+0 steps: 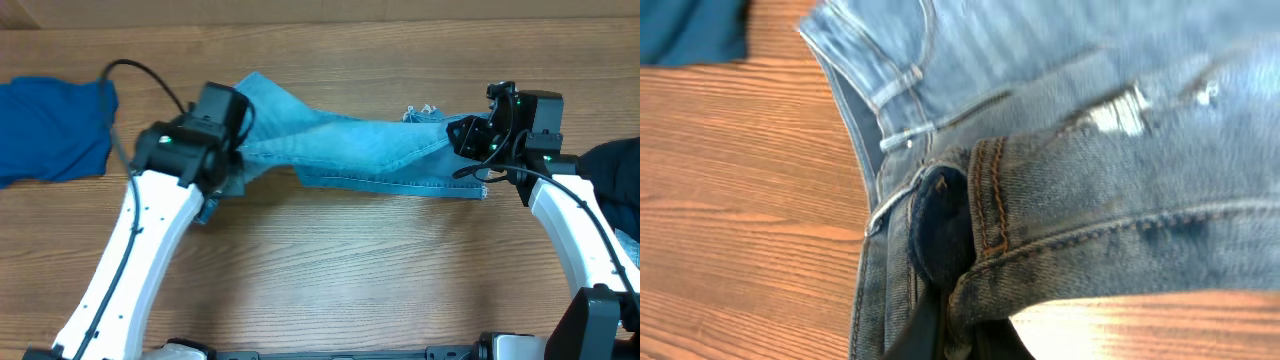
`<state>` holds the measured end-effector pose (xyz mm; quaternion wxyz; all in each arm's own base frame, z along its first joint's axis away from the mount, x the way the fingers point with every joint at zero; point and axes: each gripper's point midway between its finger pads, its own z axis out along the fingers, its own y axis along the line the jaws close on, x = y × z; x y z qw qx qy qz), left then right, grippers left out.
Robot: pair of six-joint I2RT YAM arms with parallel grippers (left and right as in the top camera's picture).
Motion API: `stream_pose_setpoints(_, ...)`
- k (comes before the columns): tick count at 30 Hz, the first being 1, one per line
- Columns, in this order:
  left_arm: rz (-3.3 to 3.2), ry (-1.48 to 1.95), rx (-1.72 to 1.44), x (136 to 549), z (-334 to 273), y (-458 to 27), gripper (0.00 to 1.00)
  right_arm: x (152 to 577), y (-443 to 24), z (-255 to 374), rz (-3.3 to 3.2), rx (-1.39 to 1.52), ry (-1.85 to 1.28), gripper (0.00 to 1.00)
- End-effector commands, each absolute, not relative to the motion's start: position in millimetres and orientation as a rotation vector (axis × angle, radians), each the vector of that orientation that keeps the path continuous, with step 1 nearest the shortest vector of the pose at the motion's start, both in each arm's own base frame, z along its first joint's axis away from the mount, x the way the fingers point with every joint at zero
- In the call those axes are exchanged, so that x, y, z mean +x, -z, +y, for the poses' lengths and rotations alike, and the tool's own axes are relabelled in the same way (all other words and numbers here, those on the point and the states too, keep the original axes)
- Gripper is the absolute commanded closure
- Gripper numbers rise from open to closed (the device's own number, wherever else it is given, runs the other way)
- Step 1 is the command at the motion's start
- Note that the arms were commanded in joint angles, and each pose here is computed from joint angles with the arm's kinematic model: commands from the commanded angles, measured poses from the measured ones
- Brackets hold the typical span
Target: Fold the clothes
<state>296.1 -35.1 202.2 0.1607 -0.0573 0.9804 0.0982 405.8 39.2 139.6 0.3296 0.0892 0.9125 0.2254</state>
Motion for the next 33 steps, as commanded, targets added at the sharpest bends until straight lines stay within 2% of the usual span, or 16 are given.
stream_pose_setpoints(1, 2.642, -0.207, -0.288, 299.3, -19.9, -255.7, 0.96, 415.5, -155.5, 20.5, 2.342, 0.257, -0.467, 0.81)
stream_pose_setpoints(7, 2.556, -0.196, -0.368, 294.4, -1.5, -299.4, 0.96, 407.6, -146.8, 17.7, 2.389, 0.283, -0.445, 0.81)
stream_pose_setpoints(9, 2.542, -0.197, -0.388, 292.4, 3.4, -308.1, 0.96, 402.5, -142.3, 18.1, 2.416, 0.292, -0.447, 0.84)
stream_pose_setpoints(26, 2.388, -0.368, -0.583, 257.5, 62.4, -374.7, 0.96, 342.2, -102.3, 14.4, 2.704, 0.431, -0.393, 0.88)
stream_pose_setpoints(29, 2.364, -0.367, -0.596, 253.7, 66.4, -383.6, 0.96, 333.8, -98.9, 15.1, 2.740, 0.443, -0.393, 0.78)
stream_pose_setpoints(31, 2.354, -0.375, -0.586, 252.5, 67.8, -388.1, 0.96, 326.8, -96.3, 15.7, 2.770, 0.453, -0.393, 0.59)
stream_pose_setpoints(33, 2.347, -0.376, -0.588, 252.1, 68.3, -390.2, 0.96, 323.0, -95.1, 16.1, 2.786, 0.458, -0.394, 0.49)
